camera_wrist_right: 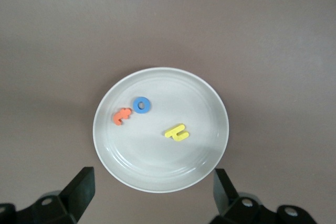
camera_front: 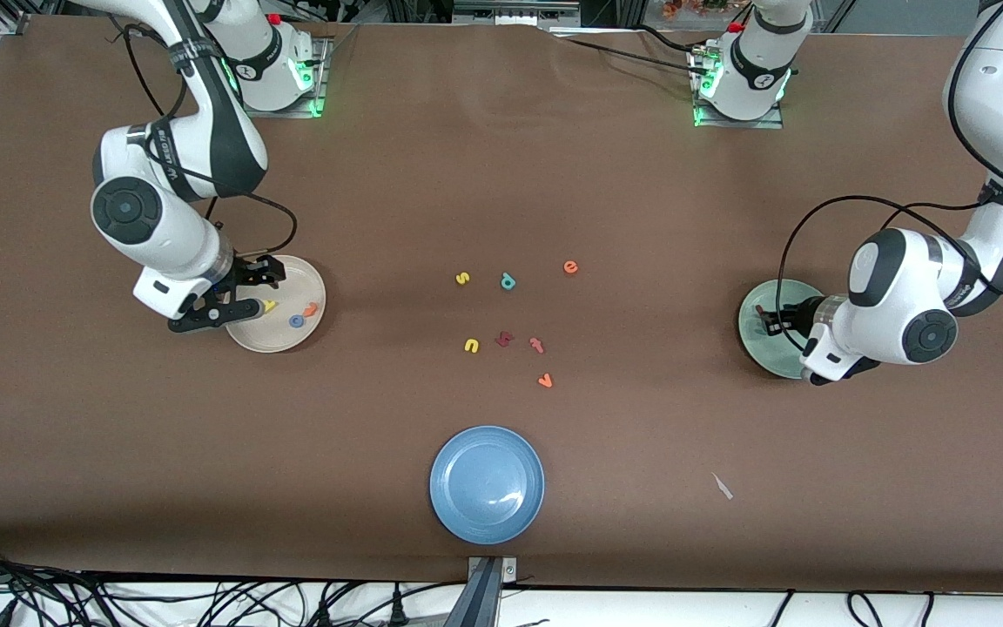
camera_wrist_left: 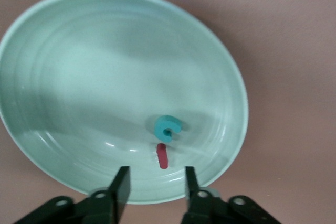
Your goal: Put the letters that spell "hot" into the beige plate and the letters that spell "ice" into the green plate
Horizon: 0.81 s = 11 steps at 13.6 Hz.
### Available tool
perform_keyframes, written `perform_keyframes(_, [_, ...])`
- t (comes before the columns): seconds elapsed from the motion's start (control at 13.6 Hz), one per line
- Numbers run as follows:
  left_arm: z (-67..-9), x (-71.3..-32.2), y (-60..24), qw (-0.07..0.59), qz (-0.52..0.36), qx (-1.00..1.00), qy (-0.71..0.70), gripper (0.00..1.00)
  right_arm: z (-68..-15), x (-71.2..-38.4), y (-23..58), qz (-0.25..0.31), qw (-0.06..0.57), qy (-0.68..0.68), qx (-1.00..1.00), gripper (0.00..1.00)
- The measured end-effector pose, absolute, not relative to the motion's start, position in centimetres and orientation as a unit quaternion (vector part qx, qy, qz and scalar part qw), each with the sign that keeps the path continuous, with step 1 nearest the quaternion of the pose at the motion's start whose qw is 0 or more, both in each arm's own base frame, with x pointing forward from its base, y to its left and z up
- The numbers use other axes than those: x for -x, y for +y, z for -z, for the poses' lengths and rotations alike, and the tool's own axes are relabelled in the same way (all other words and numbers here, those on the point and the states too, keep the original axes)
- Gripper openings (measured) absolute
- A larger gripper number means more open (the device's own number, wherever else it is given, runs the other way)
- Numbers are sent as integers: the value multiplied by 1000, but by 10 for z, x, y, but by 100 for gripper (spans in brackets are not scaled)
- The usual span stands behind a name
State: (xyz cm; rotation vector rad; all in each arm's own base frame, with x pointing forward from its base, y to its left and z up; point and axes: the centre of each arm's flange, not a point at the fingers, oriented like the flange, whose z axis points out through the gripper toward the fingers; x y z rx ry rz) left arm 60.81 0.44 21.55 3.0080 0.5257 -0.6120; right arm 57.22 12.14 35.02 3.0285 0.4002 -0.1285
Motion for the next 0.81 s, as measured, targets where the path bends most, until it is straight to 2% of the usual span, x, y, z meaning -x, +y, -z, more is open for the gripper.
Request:
perform_keyframes(0.29, [-272,-617,-75,32,173,-961,213,98,-422,-586,124,41,35,118,-992,100])
perform_keyframes(0.59, [-309,-598,-181,40,166,-950,262,100,-498,-589,118,55,8,96,-994,100])
perform_keyframes(0.81, [-310,-575,-253,43,153,-944,289,100,-539,-589,95,64,7,78,-995,100])
